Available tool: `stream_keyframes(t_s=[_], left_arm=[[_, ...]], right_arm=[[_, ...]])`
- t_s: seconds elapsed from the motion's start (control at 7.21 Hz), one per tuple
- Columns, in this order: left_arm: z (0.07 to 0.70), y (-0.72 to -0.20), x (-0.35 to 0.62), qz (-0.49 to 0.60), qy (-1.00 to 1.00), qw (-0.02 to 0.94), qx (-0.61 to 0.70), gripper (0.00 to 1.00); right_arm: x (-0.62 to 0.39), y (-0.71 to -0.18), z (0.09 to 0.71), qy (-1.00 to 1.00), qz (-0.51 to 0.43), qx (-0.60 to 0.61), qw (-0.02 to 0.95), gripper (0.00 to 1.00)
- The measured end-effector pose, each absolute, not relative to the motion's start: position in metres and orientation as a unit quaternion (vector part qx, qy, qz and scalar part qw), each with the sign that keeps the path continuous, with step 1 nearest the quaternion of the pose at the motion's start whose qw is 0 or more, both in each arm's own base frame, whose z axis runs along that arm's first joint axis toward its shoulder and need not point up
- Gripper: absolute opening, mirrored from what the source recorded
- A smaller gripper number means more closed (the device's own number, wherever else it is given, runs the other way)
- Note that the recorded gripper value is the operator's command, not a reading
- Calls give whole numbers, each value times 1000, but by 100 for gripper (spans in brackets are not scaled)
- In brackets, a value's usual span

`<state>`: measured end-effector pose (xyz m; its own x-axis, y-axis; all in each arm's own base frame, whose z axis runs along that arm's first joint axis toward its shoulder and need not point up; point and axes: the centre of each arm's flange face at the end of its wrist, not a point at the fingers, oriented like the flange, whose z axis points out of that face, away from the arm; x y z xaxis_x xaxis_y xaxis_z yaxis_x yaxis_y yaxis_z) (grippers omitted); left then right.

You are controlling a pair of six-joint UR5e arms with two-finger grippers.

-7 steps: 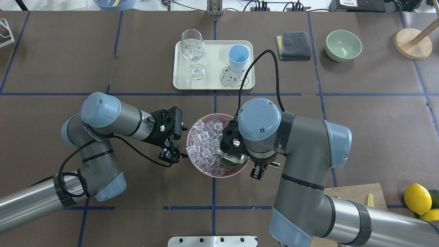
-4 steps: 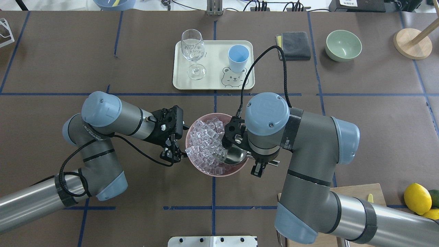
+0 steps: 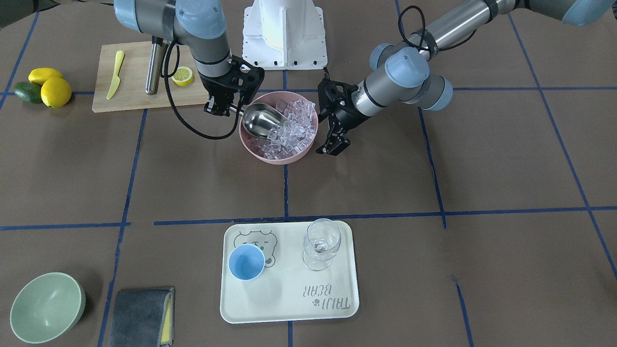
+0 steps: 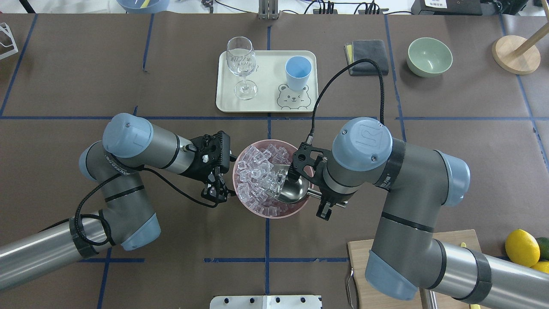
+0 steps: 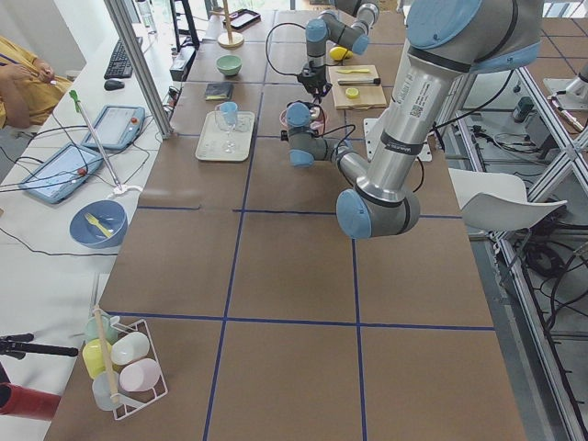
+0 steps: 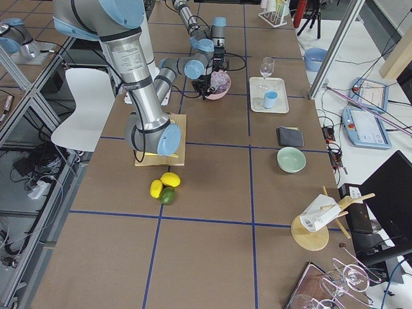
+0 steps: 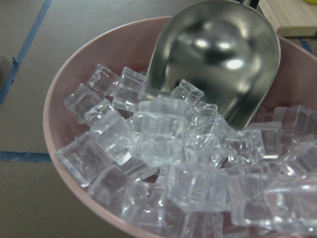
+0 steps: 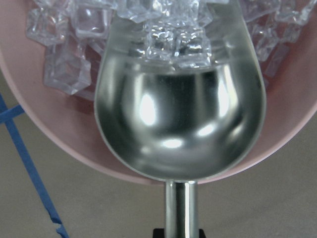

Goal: Put ice in cup with scoop
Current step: 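Drag the scoop through the ice with the right gripper to fill it, then lift the ice-filled scoop out of the bowl with the right gripper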

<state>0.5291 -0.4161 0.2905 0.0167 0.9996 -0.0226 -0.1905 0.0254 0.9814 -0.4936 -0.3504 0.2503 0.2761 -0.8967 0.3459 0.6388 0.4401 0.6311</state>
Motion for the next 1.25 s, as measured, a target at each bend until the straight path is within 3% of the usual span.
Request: stream_keyframes(t_s=[1.25], left_arm=[[290, -417, 528, 535, 452, 556, 448, 100]], right_arm=[[-465, -336, 274, -402, -458, 239, 756, 0]])
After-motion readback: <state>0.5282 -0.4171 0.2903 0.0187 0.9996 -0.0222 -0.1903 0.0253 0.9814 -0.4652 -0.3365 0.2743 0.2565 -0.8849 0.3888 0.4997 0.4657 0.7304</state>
